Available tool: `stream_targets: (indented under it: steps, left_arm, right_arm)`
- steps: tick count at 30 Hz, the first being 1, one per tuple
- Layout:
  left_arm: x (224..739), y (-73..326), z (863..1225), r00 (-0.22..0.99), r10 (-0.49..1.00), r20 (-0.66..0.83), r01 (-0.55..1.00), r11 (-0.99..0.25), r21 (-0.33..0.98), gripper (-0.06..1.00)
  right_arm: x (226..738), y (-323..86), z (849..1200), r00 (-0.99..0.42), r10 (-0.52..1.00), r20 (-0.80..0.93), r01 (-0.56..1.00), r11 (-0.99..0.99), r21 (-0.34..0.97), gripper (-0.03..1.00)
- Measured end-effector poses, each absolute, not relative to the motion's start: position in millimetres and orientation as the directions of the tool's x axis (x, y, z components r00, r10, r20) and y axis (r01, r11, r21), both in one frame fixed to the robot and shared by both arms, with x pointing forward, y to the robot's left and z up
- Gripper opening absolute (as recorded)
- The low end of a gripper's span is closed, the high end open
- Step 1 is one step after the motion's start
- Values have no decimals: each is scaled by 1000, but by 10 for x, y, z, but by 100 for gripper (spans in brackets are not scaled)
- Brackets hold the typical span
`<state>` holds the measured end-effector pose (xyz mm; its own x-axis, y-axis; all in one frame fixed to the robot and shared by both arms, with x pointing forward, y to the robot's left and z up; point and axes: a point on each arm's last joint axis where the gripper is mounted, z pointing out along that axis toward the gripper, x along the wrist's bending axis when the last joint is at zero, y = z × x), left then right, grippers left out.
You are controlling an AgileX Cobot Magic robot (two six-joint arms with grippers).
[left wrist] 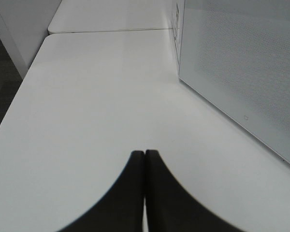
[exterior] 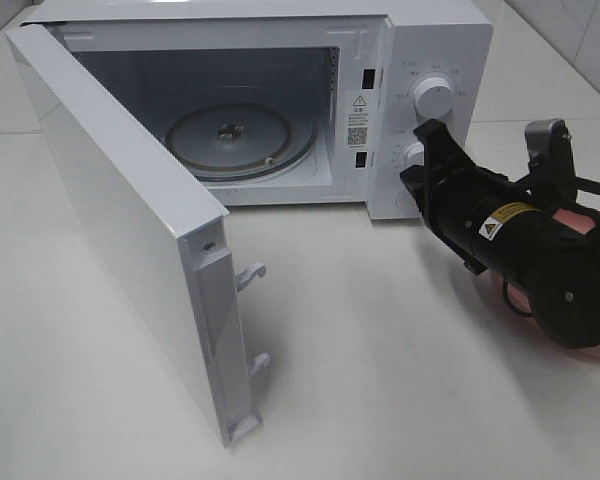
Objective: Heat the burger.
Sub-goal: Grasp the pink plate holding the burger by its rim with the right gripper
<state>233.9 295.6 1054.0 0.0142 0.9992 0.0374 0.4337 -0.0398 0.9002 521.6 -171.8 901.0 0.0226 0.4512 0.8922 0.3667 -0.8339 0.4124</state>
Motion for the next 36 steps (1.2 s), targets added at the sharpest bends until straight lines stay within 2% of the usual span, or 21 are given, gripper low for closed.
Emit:
stream_targets:
  steps: [2,3,5,8,9,11,13,16,18,21,23,34,36]
  left_arm:
    - [2339,2956,10540,14,999,37,434,-40,900,0]
    - [2339,2956,10540,14,999,37,434,-40,900,0]
    - [2339,2956,10540,14,999,37,434,-40,900,0]
    - [2339,2956,10540,14,999,37,434,-40,900,0]
    - [2339,2956,10540,14,999,37,434,-40,900,0]
    - [2339,2956,10540,14,999,37,434,-40,900,0]
    - [2339,2956,10540,14,999,37,434,-40,900,0]
    - [2339,2956,10540,14,999,37,434,-40,900,0]
    - [2339,2956,10540,14,999,37,434,-40,900,0]
    - [2339,2956,10540,14,999,37,434,-40,900,0]
    - [2339,2956,10540,14,999,37,434,-40,900,0]
    - [2339,2956,10540,14,999,37,434,-40,900,0]
    - [2339,2956,10540,14,999,37,434,-40,900,0]
  right_arm:
    - [5191,-1684,9012,-52,545,837,400,-756,518,1]
    - [5191,-1684,9012,-52,545,837,400,-756,518,1]
    - [5172,-1641,9020,-159,661,733,416,-629,657,1]
    - [5167,-1632,9027,-190,690,699,412,-590,694,1]
    - [5160,-1618,9046,-249,742,623,395,-510,764,1]
    - [5155,-1609,9061,-280,763,583,383,-468,797,1]
    - [5132,-1571,9102,-381,806,454,341,-334,879,2]
    - [5124,-1558,9101,-405,808,427,335,-303,892,2]
    - [5089,-1515,9068,-472,811,346,340,-195,920,2]
    - [5078,-1505,9053,-489,810,324,345,-162,925,2]
    - [5043,-1482,8996,-535,806,252,361,-51,931,2]
    - [5018,-1483,8929,-570,805,161,366,74,928,4]
    - [5008,-1495,8882,-562,813,154,406,108,908,4]
